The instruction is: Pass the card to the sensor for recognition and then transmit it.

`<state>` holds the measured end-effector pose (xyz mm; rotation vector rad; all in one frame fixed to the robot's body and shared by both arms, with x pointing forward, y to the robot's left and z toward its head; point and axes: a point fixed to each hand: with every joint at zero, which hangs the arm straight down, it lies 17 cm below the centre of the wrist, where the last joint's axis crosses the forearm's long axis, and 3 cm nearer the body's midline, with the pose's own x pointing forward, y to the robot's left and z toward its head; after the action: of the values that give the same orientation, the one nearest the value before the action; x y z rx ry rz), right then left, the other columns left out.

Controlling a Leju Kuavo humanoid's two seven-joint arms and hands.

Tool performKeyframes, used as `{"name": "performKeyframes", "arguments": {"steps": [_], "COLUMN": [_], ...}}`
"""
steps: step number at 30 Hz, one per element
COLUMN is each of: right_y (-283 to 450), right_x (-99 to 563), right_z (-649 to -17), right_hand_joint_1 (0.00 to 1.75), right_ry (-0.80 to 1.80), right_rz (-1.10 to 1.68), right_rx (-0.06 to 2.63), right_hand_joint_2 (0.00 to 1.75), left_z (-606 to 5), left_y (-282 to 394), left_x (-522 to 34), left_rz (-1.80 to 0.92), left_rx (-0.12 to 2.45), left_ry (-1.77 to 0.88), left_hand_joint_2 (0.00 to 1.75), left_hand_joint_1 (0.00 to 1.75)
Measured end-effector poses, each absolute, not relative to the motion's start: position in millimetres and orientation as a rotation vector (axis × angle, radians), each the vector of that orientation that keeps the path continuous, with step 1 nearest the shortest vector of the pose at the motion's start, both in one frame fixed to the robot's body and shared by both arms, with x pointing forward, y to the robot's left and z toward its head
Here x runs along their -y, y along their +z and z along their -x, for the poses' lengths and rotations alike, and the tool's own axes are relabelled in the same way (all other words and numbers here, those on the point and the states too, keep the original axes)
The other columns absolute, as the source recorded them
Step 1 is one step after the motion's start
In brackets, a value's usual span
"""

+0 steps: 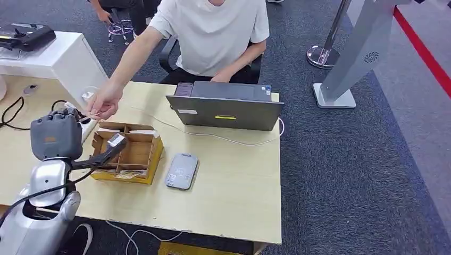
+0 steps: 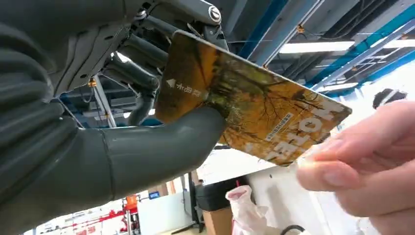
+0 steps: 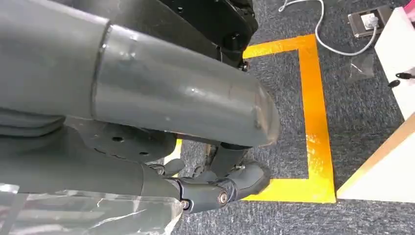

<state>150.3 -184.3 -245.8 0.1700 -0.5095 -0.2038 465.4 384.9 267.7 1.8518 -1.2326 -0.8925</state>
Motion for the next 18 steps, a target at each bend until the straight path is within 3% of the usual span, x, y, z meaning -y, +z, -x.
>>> {"name": "performKeyframes", "arguments": {"steps": [18], "right_y": [-247], "right_x": [188], "right_z": [-148], "right_hand_joint_1": [0.00], "right_ry": [-0.223], "right_rz": [-0.157], "right_rx": [0.504], "right_hand_joint_2": [0.00], "left_z": [-467], "left_y": [263], "left_x": [-342], "left_rz": [-1.759], "left_rx": [1.371], "left_ry": [-0.900], "left_hand_joint_2": [1.75], "left_hand_joint_1": [1.75]}}
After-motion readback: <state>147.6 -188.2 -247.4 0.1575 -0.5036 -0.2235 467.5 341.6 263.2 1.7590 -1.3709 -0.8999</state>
